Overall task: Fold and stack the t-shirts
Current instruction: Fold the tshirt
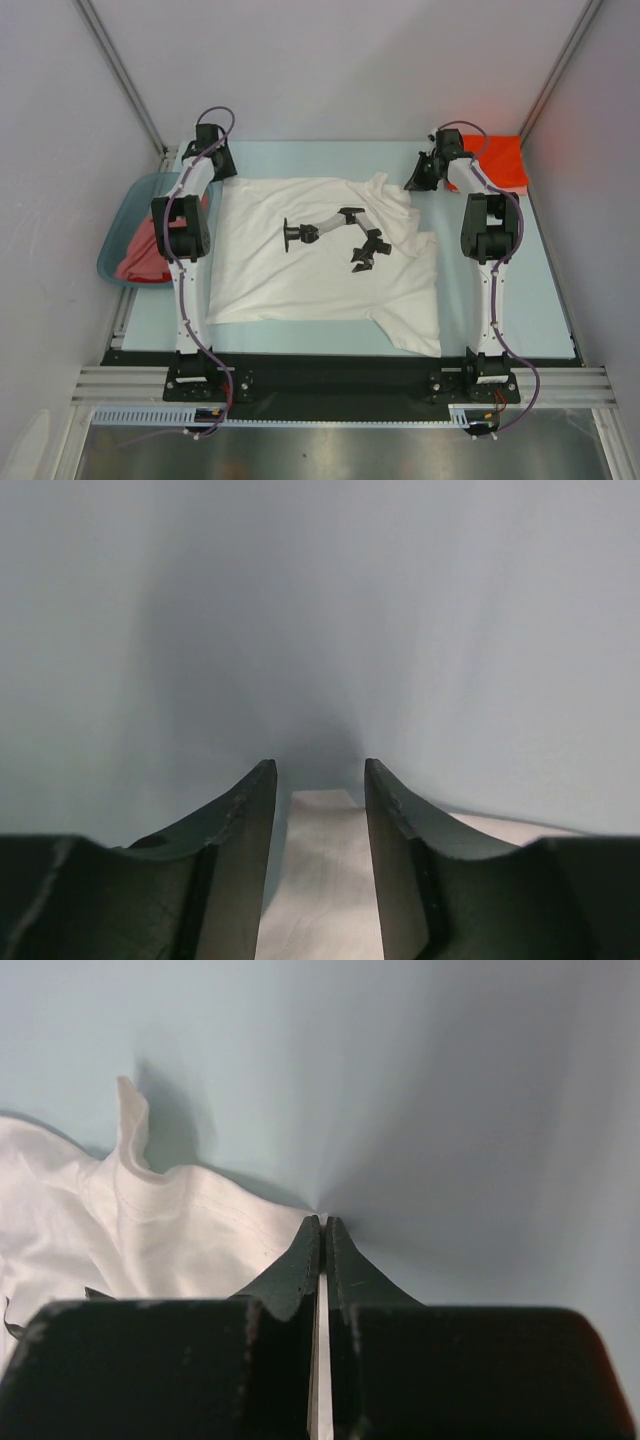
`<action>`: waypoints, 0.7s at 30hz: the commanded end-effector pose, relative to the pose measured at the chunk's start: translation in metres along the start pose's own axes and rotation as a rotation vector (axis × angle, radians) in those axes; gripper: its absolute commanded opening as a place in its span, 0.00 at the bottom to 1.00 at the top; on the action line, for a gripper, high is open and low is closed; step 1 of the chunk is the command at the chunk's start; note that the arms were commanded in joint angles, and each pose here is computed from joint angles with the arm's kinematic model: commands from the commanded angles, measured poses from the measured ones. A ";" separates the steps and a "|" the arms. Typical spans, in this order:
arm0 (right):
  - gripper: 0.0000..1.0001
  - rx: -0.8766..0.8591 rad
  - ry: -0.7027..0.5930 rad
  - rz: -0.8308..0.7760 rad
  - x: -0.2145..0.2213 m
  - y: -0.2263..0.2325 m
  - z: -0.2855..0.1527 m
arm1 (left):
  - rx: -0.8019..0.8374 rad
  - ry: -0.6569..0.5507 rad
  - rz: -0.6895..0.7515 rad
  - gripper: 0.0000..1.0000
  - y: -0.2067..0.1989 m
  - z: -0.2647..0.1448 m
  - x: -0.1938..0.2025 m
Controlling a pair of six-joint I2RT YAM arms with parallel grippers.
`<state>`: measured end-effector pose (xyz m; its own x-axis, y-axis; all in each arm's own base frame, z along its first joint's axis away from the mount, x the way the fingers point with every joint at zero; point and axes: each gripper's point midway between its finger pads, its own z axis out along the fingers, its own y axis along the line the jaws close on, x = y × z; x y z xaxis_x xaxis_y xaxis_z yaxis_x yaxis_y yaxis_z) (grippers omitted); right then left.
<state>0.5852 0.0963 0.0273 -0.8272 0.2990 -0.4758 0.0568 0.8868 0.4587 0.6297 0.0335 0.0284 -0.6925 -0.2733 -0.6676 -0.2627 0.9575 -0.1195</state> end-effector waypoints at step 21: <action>0.00 0.010 -0.346 0.054 -0.109 -0.007 -0.061 | 0.089 -0.111 -0.020 0.00 -0.021 -0.033 -0.048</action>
<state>0.6005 0.0708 0.0360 -0.7697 0.3777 -0.5147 0.1230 0.8789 0.4609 0.6310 0.0311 0.0265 -0.6876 -0.2930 -0.6643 -0.2558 0.9541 -0.1561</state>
